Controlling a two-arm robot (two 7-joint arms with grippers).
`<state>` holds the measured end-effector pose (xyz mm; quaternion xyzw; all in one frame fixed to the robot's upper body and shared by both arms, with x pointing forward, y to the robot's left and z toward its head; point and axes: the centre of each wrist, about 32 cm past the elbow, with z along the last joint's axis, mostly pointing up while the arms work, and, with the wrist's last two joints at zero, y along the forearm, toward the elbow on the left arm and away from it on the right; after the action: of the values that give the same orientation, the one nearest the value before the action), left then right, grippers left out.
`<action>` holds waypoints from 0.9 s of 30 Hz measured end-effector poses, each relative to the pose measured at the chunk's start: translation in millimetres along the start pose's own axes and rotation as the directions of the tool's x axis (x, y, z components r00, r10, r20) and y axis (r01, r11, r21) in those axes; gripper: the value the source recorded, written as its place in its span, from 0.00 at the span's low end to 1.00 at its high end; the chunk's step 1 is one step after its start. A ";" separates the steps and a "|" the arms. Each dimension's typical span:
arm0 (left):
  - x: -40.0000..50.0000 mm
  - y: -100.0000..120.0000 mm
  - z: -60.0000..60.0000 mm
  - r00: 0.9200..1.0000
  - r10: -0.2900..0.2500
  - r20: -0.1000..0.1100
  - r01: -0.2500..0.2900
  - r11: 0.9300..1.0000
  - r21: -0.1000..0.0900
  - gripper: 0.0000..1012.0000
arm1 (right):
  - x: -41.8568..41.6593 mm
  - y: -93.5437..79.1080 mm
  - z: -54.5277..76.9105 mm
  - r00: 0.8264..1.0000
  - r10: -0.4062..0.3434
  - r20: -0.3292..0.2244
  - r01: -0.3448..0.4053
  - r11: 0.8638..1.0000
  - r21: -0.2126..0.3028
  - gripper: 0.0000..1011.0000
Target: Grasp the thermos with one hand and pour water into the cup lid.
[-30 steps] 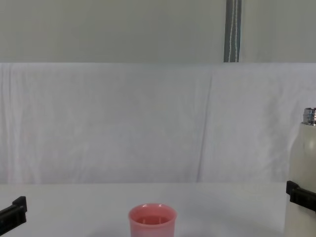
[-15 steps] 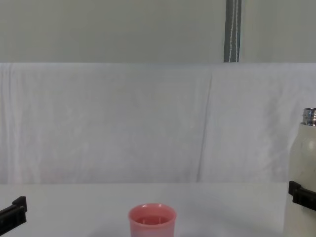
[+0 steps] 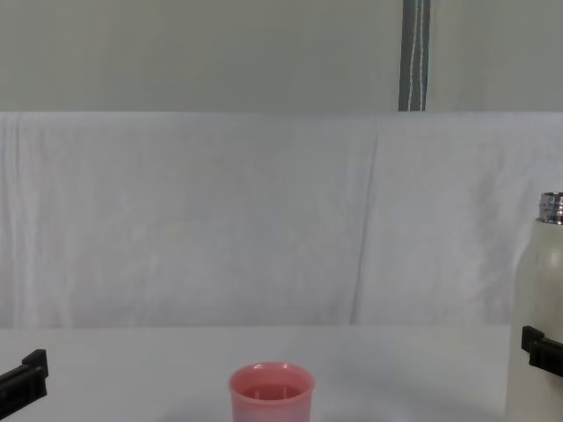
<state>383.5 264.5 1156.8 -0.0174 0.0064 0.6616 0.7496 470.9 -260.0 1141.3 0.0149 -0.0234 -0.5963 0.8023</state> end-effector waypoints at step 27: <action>0.0 0.0 0.0 1.000 0.000 0.000 0.000 1.000 0.000 0.99 | -10.5 -32.1 9.3 1.000 -0.003 0.017 0.003 1.000 0.004 0.99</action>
<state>383.5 264.5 1156.8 -0.0174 0.0065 0.6616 0.7496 436.6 -259.2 1148.8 0.0115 -0.0314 -0.5974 0.8012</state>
